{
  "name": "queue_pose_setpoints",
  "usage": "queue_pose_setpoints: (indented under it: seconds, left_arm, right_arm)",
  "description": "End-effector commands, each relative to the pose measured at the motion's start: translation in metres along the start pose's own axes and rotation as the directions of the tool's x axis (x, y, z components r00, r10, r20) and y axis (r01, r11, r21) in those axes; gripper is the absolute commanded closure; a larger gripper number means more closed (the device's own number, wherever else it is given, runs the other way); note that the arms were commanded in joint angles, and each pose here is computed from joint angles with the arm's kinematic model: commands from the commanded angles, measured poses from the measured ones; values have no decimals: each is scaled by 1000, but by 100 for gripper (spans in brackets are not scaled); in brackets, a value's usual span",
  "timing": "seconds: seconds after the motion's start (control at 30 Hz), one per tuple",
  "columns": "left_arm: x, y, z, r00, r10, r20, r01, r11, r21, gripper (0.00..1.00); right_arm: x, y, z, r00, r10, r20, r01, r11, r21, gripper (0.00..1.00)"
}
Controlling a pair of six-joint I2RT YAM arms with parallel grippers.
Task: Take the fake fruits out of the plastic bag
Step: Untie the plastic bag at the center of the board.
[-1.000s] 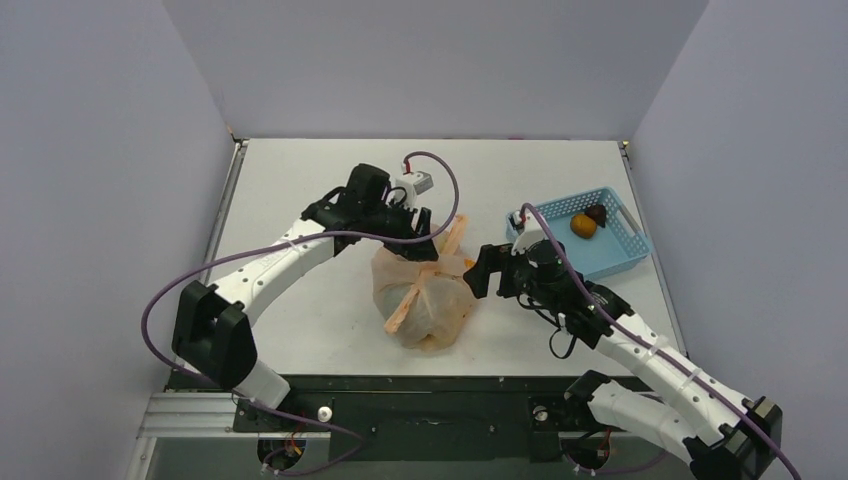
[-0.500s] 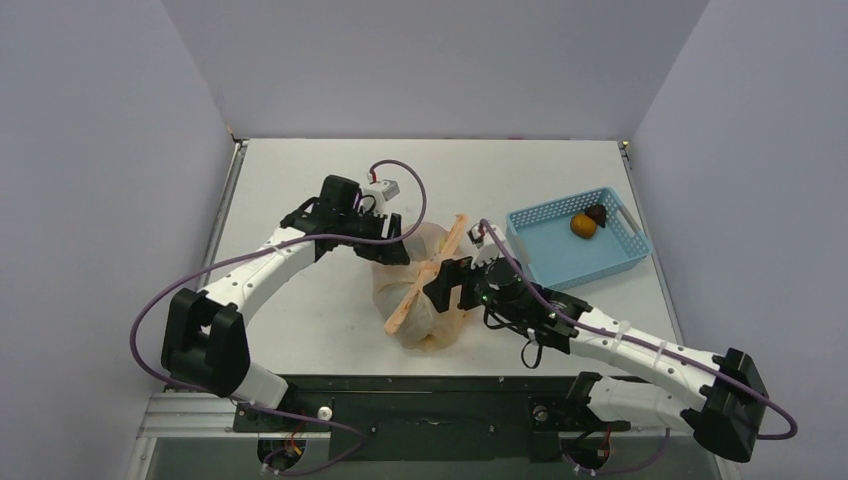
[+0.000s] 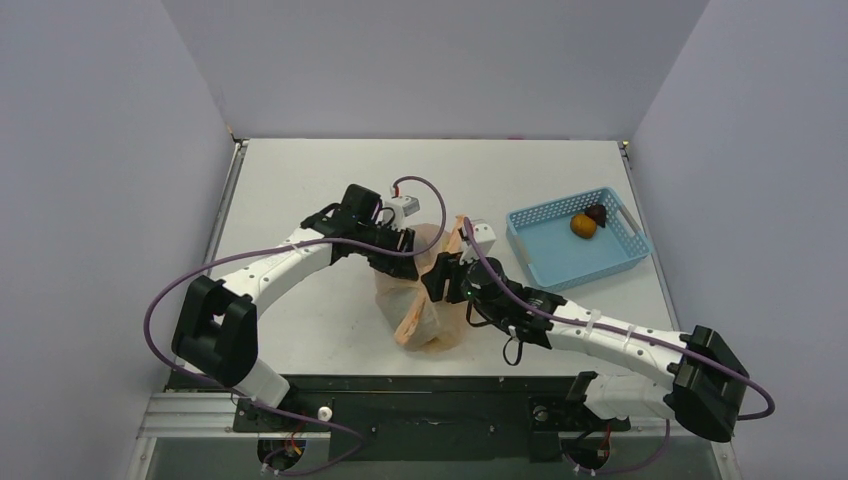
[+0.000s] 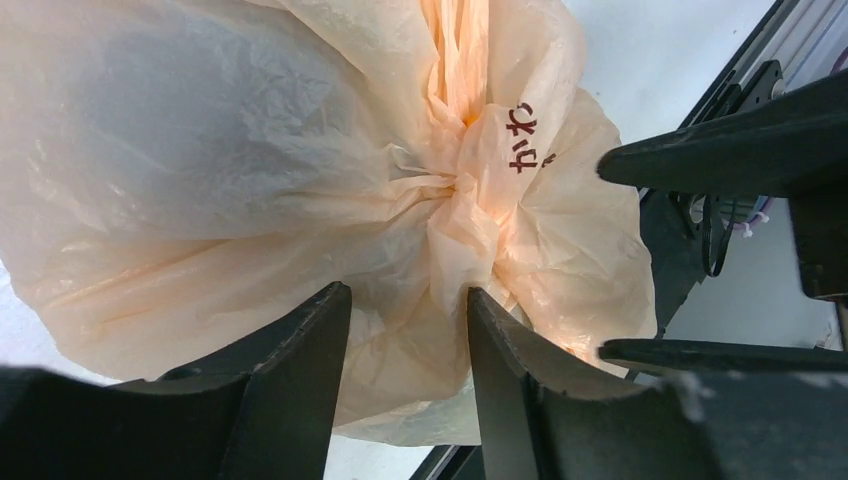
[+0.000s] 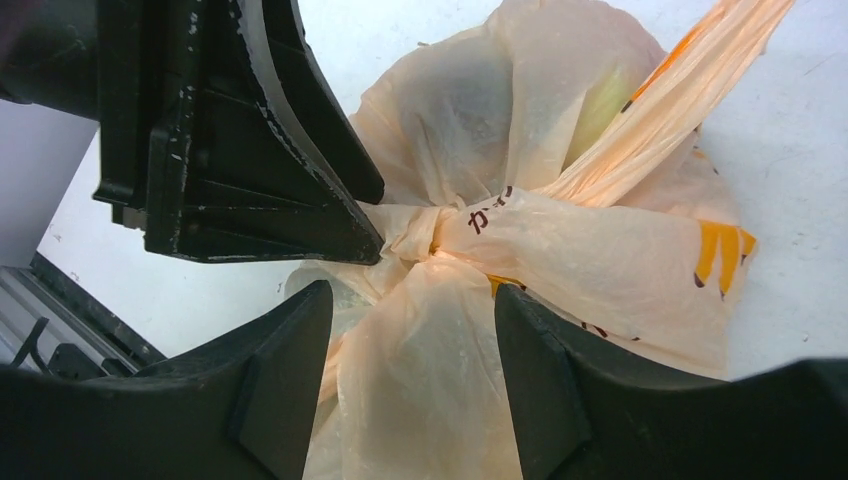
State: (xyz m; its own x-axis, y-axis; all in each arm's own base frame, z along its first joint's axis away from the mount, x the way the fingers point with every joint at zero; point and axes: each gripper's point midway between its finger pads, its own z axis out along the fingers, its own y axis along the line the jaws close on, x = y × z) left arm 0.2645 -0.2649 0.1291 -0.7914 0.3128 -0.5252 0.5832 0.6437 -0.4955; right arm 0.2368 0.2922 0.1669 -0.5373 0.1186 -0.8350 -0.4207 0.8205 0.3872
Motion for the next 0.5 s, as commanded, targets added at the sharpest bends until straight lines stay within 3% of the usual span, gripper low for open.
queue_pose_setpoints:
  seconds: [0.0, 0.1, 0.17, 0.27, 0.37, 0.4, 0.47]
  left_arm:
    - [-9, -15, -5, 999, 48, 22, -49, 997, 59, 61]
    - [-7, -20, -5, 998, 55, 17, -56, 995, 88, 75]
    - [-8, -19, -6, 998, 60, 25, -62, 995, 78, 99]
    - [-13, -18, -9, 997, 62, 45, -65, 996, 57, 100]
    - [-17, -7, -13, 996, 56, 68, -55, 998, -25, 100]
    - [-20, -3, -17, 995, 59, 82, -54, 997, -58, 100]
    - [-28, 16, -26, 990, 64, 126, -41, 983, -181, 100]
  right_arm:
    - [2, 12, 8, 999, 32, 20, -31, 999, -40, 43]
    - [16, 10, 9, 1000, 27, -6, -27, 999, -39, 47]
    - [23, 6, 9, 999, 34, -18, -34, 999, -31, 52]
    - [26, 1, 5, 999, 50, 1, -50, 998, -32, 59]
    - [30, -11, 2, 998, 67, 15, -67, 998, 12, 79]
    - [29, -17, 0, 996, 81, 29, -82, 996, 37, 91]
    - [30, -24, -4, 993, 103, 54, -106, 993, 53, 98]
